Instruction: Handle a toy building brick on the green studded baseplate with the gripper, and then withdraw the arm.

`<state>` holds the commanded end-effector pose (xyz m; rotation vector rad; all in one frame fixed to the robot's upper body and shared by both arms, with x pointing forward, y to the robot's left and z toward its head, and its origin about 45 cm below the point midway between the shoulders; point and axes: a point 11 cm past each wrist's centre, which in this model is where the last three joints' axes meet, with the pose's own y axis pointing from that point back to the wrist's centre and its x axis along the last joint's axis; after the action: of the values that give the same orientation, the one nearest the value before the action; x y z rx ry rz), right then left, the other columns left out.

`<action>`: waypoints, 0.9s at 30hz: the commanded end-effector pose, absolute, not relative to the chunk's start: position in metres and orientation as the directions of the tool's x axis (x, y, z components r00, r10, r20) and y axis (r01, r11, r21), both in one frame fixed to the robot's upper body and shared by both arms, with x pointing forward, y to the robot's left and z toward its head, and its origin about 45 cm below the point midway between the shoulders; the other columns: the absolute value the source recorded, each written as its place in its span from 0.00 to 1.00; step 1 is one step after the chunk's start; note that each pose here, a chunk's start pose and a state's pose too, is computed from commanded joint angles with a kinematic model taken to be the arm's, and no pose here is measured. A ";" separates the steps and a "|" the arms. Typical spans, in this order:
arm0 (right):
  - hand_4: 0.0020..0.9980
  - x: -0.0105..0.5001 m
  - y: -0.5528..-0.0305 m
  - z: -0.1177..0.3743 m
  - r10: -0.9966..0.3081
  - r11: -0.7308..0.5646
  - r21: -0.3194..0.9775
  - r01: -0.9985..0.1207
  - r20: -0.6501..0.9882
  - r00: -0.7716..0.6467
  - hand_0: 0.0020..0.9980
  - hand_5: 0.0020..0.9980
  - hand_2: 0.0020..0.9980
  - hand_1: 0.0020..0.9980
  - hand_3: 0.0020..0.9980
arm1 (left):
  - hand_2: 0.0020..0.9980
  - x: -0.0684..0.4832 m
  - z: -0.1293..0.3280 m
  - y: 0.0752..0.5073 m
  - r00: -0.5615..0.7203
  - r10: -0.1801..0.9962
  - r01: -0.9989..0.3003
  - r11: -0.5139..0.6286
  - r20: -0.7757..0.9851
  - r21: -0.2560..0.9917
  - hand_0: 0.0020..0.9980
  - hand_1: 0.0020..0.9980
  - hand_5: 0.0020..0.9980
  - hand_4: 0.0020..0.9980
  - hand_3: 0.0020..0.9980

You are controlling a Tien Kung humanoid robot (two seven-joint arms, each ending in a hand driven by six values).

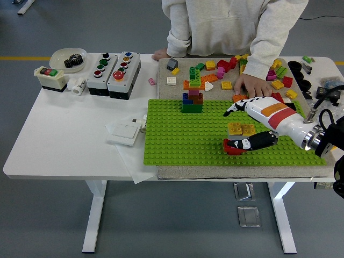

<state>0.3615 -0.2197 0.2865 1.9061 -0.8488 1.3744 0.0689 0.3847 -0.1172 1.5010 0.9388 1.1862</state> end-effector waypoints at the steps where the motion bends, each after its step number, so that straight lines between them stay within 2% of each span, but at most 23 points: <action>1: 0.81 0.359 -0.217 0.288 -0.135 -0.606 0.120 -0.787 0.959 0.250 0.75 0.50 0.75 0.72 0.65 | 0.63 0.069 -0.117 0.385 0.229 0.947 0.004 -0.235 0.228 0.972 0.81 0.71 0.61 0.59 0.56; 10: 0.82 0.353 -0.206 0.288 -0.107 -0.642 0.129 -0.755 0.961 0.255 0.74 0.48 0.74 0.70 0.64 | 0.63 0.070 -0.117 0.385 0.230 0.946 0.001 -0.235 0.228 0.972 0.81 0.71 0.61 0.59 0.56; 21: 0.83 0.358 -0.208 0.285 -0.059 -0.632 0.138 -0.763 0.973 0.224 0.72 0.50 0.72 0.67 0.64 | 0.63 0.073 -0.116 0.385 0.225 0.947 -0.005 -0.236 0.231 0.972 0.80 0.71 0.61 0.59 0.56; 27: 0.79 0.360 -0.210 0.284 -0.054 -0.625 0.137 -0.769 0.975 0.218 0.70 0.49 0.71 0.65 0.63 | 0.63 0.074 -0.116 0.386 0.224 0.947 -0.007 -0.236 0.231 0.972 0.79 0.71 0.61 0.59 0.56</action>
<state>0.3599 -0.2104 0.2839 1.8651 -0.7596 1.4555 0.0743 0.3856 -0.1161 1.4938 0.9326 1.1962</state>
